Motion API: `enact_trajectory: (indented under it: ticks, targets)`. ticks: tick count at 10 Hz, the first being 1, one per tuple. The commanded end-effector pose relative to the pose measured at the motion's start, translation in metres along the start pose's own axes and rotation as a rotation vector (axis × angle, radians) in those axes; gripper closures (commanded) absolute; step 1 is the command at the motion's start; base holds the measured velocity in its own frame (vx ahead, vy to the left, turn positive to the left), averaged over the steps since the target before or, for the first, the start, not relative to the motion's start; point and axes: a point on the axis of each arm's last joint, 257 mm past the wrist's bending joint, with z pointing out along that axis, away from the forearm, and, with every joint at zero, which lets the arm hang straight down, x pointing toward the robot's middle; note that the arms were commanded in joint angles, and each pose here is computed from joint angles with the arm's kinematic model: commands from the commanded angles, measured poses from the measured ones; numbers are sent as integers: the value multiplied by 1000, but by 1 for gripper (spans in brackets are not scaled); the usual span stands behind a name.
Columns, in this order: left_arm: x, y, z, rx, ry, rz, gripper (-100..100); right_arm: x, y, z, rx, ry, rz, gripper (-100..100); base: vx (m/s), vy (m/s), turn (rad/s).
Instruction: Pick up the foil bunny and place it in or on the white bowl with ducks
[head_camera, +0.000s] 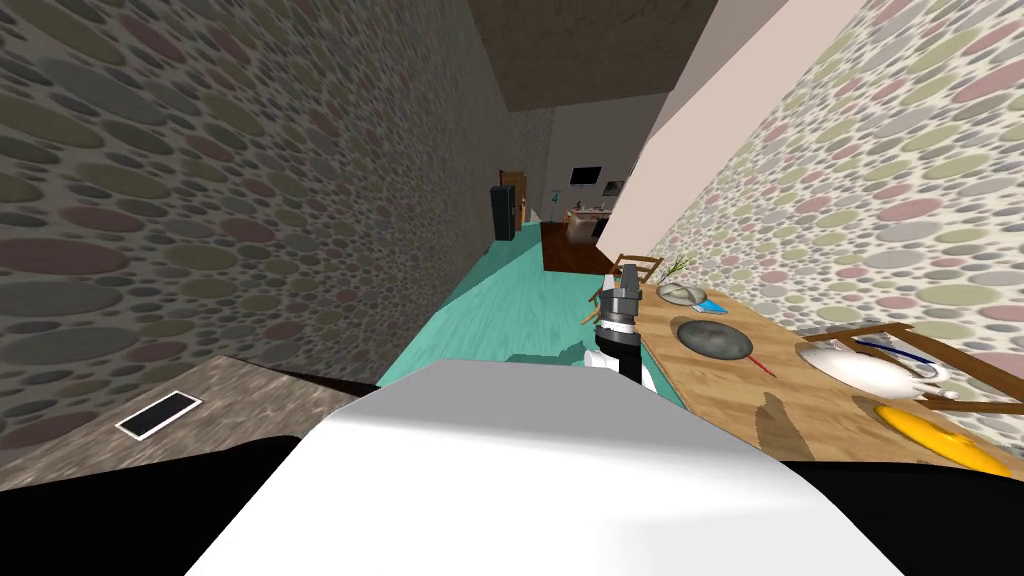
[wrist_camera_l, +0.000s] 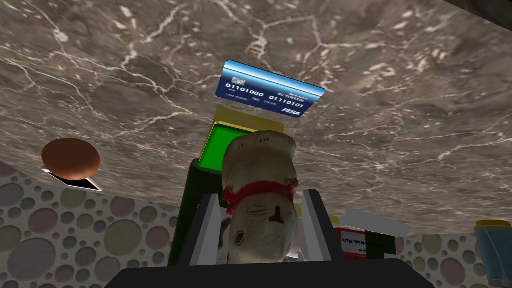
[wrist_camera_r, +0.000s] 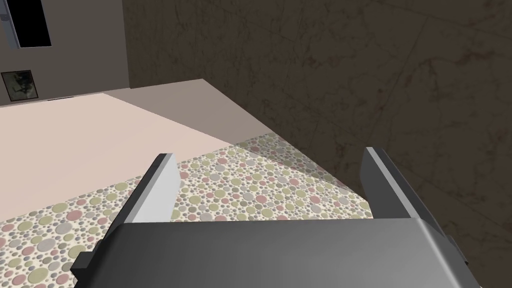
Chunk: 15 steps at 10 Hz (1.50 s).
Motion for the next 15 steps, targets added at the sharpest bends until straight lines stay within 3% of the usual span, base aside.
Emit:
enact_trajectory:
  ticks: [1,5,11,12,13,15]
  targets:
    - [-11,1,-5,-5,-16,11,100,0,0,0,0,0,0,0,97,-170,-123]
    - [-21,-3,-23,-11,-2,34,100,0,0,0,0,0,0,0,130,-85,-93]
    - [-2,-13,-45,5,84,19,100,0,0,0,0,0,-1,0,176,74,-75]
    - [-4,-12,-43,4,75,25,100,0,0,0,0,0,-1,0,62,38,-24]
    - [-4,-14,-43,9,77,24,-100,0,0,0,0,0,0,0,14,9,-7]
    - [-4,-15,-43,9,77,24,-100,0,0,0,0,0,0,0,4,2,-1]
